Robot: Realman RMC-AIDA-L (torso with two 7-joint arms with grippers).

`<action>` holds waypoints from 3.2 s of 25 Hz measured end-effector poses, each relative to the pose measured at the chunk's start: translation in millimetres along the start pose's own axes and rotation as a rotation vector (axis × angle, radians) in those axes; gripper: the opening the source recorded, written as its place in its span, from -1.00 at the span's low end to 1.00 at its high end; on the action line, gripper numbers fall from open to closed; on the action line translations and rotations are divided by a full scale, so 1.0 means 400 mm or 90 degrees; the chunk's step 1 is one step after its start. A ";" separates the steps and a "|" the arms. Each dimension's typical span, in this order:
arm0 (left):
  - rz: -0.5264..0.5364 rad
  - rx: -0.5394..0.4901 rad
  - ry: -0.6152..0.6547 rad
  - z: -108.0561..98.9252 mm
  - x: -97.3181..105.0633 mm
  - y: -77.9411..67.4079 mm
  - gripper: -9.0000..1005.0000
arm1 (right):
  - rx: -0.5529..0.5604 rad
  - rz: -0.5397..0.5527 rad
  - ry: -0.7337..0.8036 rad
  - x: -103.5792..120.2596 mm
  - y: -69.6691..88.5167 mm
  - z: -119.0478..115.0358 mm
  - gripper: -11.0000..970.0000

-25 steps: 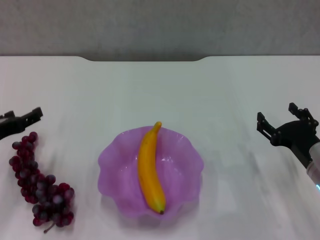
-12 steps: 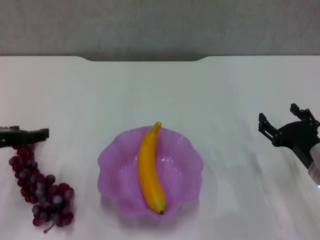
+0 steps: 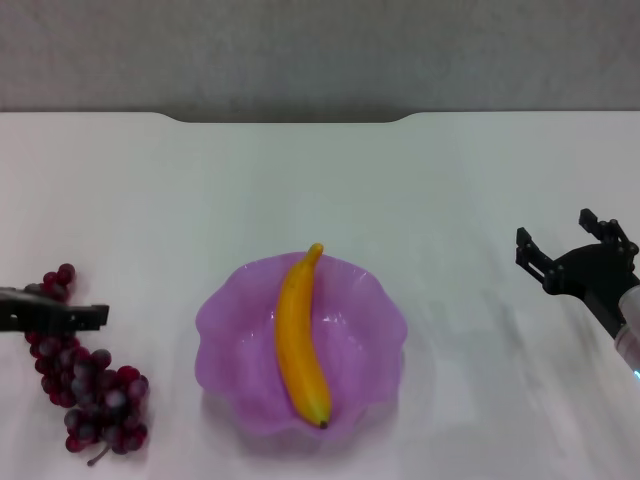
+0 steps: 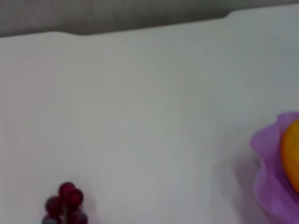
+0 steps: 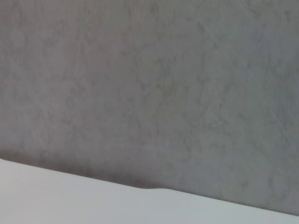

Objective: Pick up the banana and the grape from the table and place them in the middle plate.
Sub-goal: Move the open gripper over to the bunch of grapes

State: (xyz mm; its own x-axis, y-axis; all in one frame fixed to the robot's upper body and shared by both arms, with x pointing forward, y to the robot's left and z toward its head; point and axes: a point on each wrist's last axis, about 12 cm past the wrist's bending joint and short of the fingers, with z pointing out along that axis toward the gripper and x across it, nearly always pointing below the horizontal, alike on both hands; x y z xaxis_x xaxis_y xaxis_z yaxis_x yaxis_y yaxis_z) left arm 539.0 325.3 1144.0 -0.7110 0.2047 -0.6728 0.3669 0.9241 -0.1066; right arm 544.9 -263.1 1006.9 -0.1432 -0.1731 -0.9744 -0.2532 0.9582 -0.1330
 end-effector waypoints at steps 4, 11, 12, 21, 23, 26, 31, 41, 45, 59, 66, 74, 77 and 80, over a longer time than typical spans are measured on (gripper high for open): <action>0.013 -0.004 0.012 0.028 0.017 -0.004 0.74 | 0.001 0.000 0.000 0.000 -0.002 0.000 0.83; 0.027 0.006 0.037 0.056 0.044 -0.011 0.74 | 0.007 -0.001 0.004 0.004 -0.009 -0.002 0.83; 0.026 0.006 0.039 0.055 0.046 -0.011 0.74 | 0.007 -0.001 0.004 0.004 -0.009 -0.002 0.83; 0.015 0.004 0.073 0.070 0.078 -0.001 0.74 | 0.007 -0.001 0.003 0.004 -0.009 -0.002 0.83; 0.011 0.007 0.076 0.076 0.080 -0.001 0.74 | 0.007 0.000 0.003 0.004 -0.010 -0.002 0.83; 0.012 0.011 0.076 0.079 0.079 -0.004 0.74 | 0.007 -0.001 0.003 0.004 -0.009 -0.002 0.83; 0.018 0.014 0.080 0.086 0.080 -0.012 0.64 | 0.009 -0.001 0.004 0.004 -0.011 -0.002 0.83; 0.010 0.006 0.069 0.100 0.081 -0.007 0.18 | 0.007 -0.004 0.003 0.003 -0.010 -0.001 0.83; 0.008 0.008 0.073 0.109 0.081 -0.008 -0.08 | 0.006 -0.003 0.003 0.003 -0.010 -0.001 0.83; -0.001 0.028 0.050 0.117 0.079 -0.013 -0.19 | 0.006 -0.003 0.003 0.002 -0.010 0.000 0.83; -0.003 0.030 0.055 0.130 0.084 -0.014 -0.33 | 0.006 -0.003 0.003 0.002 -0.010 0.000 0.83; -0.005 0.025 0.055 0.132 0.085 -0.011 -0.40 | 0.008 -0.002 0.003 0.002 -0.011 0.000 0.83; -0.004 0.021 0.052 0.132 0.084 -0.010 -0.41 | 0.008 -0.001 0.003 0.002 -0.011 0.000 0.83; -0.006 0.016 0.045 0.132 0.083 -0.007 -0.64 | 0.007 -0.002 0.003 0.002 -0.010 0.000 0.83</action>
State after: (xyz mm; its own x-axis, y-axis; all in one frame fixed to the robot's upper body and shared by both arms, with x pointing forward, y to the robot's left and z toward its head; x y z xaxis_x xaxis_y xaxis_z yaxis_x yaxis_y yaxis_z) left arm 546.0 312.6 1083.3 -0.7548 0.2190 -0.6183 0.3744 0.9178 -0.1320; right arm 545.7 -267.2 1006.6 -0.1465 -0.1772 -0.9732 -0.2435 0.9600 -0.1382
